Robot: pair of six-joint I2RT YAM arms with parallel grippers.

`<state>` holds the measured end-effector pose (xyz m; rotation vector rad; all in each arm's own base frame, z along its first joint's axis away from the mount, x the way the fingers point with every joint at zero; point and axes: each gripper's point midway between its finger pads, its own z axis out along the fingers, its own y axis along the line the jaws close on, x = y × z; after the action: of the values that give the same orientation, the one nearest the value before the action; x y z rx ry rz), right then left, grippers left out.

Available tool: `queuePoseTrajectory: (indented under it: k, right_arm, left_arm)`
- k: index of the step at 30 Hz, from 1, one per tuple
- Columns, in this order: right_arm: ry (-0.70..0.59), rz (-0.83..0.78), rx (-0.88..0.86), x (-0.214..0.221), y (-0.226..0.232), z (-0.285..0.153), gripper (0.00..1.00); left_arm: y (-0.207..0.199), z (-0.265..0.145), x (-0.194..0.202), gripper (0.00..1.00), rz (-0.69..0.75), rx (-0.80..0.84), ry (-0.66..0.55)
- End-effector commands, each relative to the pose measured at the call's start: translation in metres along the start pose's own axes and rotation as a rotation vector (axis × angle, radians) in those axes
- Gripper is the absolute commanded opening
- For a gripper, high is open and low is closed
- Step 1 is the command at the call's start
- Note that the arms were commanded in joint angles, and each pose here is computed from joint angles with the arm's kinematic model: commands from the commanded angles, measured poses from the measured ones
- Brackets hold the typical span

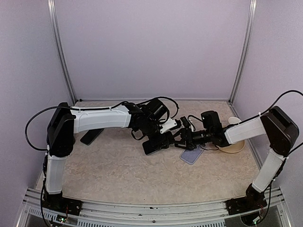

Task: Put the phone into the phone case
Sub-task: Pass from the left arm to the right

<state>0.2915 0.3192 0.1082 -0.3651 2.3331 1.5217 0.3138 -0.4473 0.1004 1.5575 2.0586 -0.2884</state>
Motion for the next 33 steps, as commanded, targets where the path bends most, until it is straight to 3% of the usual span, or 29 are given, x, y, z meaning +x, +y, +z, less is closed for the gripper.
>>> queuePoseTrajectory:
  k: [1, 11, 21, 29, 31, 33]
  right_arm:
    - [-0.002, -0.009, -0.055, -0.007, 0.012, 0.001, 0.89]
    - [0.014, 0.025, -0.095, -0.009, 0.012, 0.007, 0.78]
    - [0.017, 0.052, -0.125, -0.01, 0.011, 0.009, 0.45]
    - [0.025, 0.059, -0.145, -0.008, 0.012, 0.01, 0.02]
    - [0.027, 0.058, -0.149, -0.008, 0.013, 0.009, 0.0]
    - [0.027, 0.054, -0.156, -0.008, 0.014, 0.009, 0.0]
  left_arm:
    - [-0.001, -0.031, -0.029, 0.32, 0.01, -0.017, -0.102]
    - [-0.012, -0.033, -0.034, 0.32, 0.029, -0.009, -0.113]
    - [-0.021, -0.031, -0.032, 0.32, 0.046, -0.009, -0.1]
    - [-0.023, -0.025, -0.029, 0.35, 0.042, -0.012, -0.091]
    - [-0.023, -0.025, -0.029, 0.39, 0.042, -0.012, -0.092]
    - [-0.024, -0.025, -0.029, 0.5, 0.039, -0.008, -0.094]
